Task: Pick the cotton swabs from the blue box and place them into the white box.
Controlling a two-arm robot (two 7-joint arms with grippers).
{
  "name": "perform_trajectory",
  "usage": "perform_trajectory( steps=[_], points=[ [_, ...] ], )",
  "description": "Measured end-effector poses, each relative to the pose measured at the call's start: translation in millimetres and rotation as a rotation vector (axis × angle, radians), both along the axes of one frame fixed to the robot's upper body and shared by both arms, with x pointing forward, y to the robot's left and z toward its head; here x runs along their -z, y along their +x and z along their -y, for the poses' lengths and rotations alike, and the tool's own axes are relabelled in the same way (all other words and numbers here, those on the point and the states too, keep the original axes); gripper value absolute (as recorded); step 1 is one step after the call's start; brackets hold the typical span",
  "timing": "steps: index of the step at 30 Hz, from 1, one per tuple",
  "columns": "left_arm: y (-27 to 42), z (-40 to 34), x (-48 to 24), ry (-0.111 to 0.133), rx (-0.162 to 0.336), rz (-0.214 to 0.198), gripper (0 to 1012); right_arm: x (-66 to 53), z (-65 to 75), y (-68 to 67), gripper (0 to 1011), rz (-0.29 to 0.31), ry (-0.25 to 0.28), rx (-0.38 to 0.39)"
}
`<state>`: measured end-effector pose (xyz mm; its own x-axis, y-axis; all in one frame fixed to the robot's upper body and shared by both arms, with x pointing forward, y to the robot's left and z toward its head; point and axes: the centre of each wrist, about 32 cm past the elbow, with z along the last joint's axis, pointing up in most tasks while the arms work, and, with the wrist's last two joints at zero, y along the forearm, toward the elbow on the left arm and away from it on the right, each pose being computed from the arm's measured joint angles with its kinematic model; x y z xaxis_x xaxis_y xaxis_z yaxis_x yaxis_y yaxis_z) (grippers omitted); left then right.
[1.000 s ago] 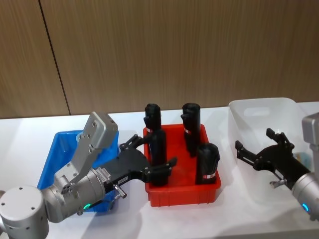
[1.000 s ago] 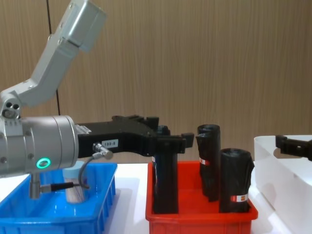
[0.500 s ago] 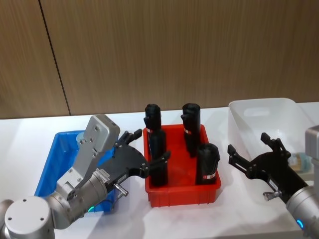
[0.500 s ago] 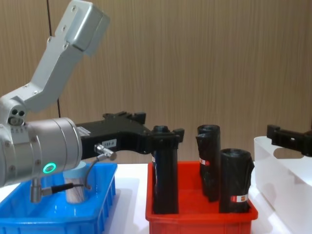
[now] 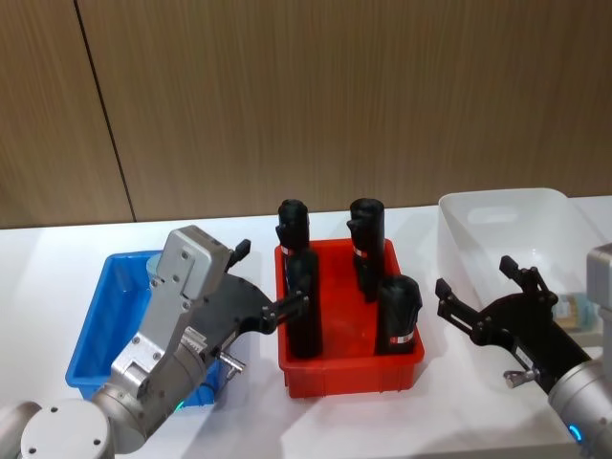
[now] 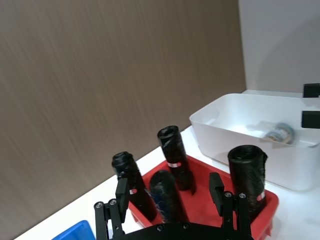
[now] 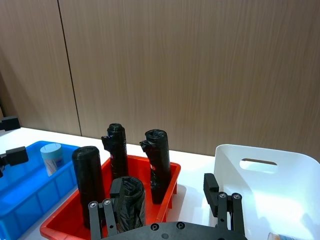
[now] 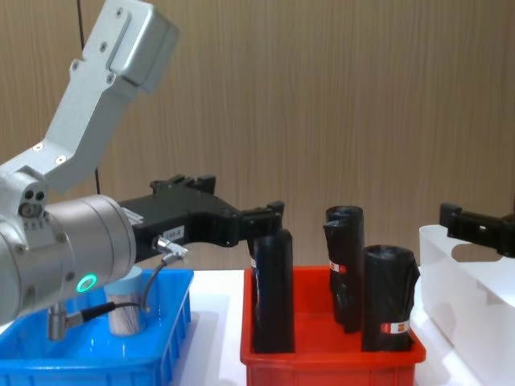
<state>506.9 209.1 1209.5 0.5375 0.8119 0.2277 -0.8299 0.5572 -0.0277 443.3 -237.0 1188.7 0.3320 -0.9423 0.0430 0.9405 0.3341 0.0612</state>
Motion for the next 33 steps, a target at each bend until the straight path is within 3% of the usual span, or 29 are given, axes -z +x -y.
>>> perform_trajectory(
  steps=[11, 16, 33],
  points=[
    [-11.5, 8.5, 3.7, -0.011, -0.108, 0.046, 1004, -0.1, 0.1, 0.0, 1001, 0.0, 0.0, 0.0],
    [-14.3, 10.5, 4.6, -0.015, -0.132, 0.056, 1004, -0.1, 0.1, 0.0, 1002, 0.0, 0.0, 0.0],
    [-15.1, 10.9, 4.9, -0.016, -0.14, 0.06, 1004, 0.1, 0.4, 0.3, 1002, -0.003, -0.002, -0.007]
  ],
)
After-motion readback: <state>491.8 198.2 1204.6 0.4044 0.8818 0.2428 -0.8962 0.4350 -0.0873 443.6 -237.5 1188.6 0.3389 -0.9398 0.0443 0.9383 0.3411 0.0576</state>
